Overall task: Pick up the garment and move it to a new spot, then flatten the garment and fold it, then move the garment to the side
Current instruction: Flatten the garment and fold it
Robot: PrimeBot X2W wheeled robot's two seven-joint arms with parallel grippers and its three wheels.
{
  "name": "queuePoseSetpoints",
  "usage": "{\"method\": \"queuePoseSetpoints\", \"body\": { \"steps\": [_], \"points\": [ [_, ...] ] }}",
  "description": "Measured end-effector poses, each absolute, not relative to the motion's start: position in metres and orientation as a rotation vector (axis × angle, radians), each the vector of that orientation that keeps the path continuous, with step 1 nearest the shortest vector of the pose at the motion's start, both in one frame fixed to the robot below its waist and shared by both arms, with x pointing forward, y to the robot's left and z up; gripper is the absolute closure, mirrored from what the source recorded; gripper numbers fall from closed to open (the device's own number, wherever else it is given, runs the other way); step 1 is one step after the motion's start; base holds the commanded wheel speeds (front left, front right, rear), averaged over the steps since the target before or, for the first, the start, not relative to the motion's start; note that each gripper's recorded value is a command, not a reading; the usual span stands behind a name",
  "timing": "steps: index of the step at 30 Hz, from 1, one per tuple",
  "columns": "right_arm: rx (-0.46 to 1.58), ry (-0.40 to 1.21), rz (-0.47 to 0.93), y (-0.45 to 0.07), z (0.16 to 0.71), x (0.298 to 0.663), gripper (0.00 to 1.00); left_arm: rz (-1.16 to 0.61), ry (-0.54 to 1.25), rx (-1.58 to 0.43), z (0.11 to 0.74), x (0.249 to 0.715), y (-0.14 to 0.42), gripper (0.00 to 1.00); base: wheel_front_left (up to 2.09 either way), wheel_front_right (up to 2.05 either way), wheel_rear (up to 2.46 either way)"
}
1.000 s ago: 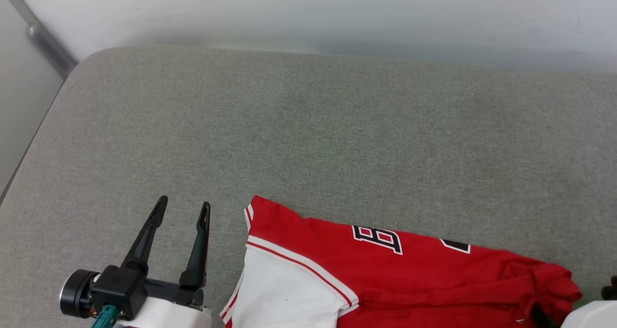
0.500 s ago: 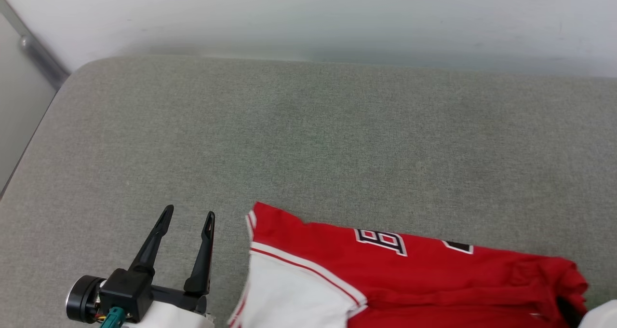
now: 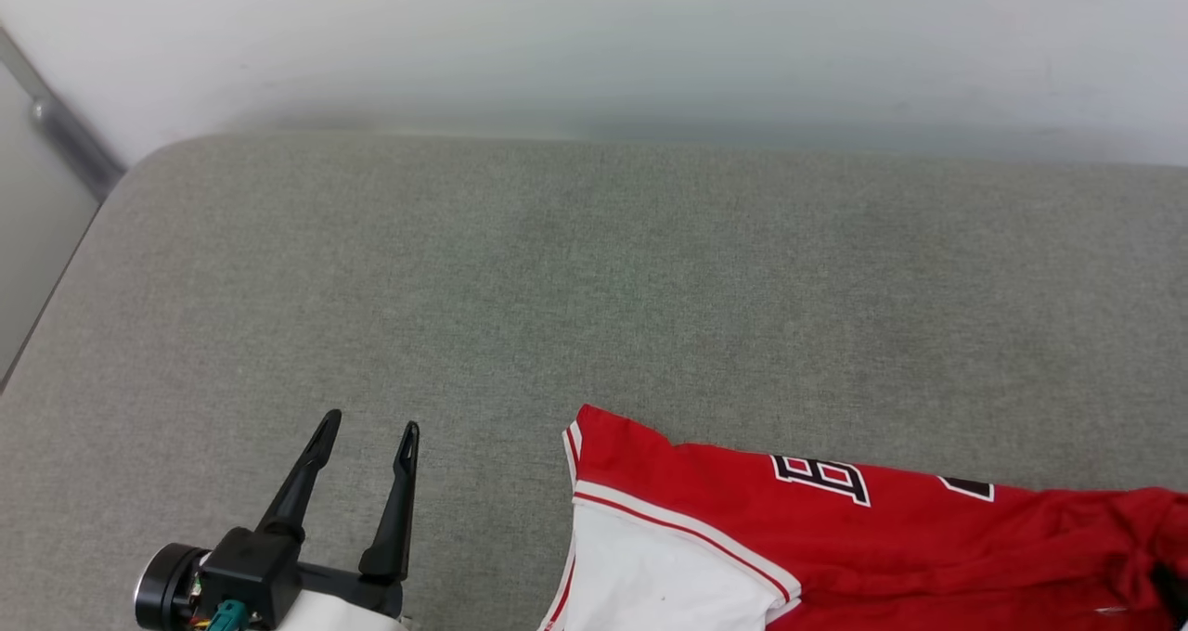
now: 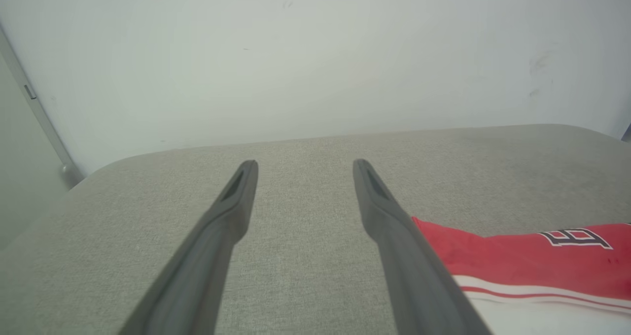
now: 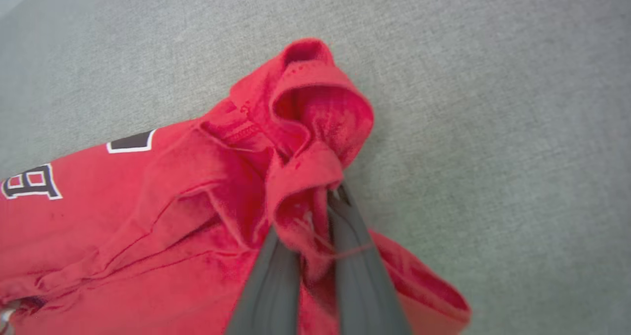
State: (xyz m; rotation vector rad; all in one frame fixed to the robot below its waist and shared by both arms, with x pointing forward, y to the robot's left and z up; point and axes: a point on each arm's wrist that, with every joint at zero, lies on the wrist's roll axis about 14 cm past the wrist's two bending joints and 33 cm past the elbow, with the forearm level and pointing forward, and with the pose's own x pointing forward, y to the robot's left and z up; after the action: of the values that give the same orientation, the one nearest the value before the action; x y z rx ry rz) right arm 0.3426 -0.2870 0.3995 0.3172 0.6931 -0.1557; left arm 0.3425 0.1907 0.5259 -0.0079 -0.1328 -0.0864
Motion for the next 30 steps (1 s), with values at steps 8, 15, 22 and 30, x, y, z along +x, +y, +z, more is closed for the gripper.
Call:
{"method": "queuePoseSetpoints", "body": {
  "steps": [8,15,22,30],
  "points": [
    [0.359,0.68,0.009,-0.236,0.428,0.333,1.0,-0.099,-0.161,-0.026,0.533,0.336,0.183,0.0,0.0,0.0,0.0],
    [0.44,0.703,0.173,-0.174,0.443,0.326,1.0,-0.103,-0.168,-0.036,0.535,0.332,0.18,0.0,0.0,0.0,0.0],
    [0.57,0.717,0.366,-0.115,0.456,0.323,1.0,-0.087,-0.171,-0.041,0.536,0.327,0.184,0.0,0.0,0.0,0.0],
    [0.72,0.731,0.569,-0.046,0.461,0.322,1.0,-0.071,-0.189,-0.043,0.542,0.319,0.19,0.0,0.0,0.0,0.0]
  ]
}}
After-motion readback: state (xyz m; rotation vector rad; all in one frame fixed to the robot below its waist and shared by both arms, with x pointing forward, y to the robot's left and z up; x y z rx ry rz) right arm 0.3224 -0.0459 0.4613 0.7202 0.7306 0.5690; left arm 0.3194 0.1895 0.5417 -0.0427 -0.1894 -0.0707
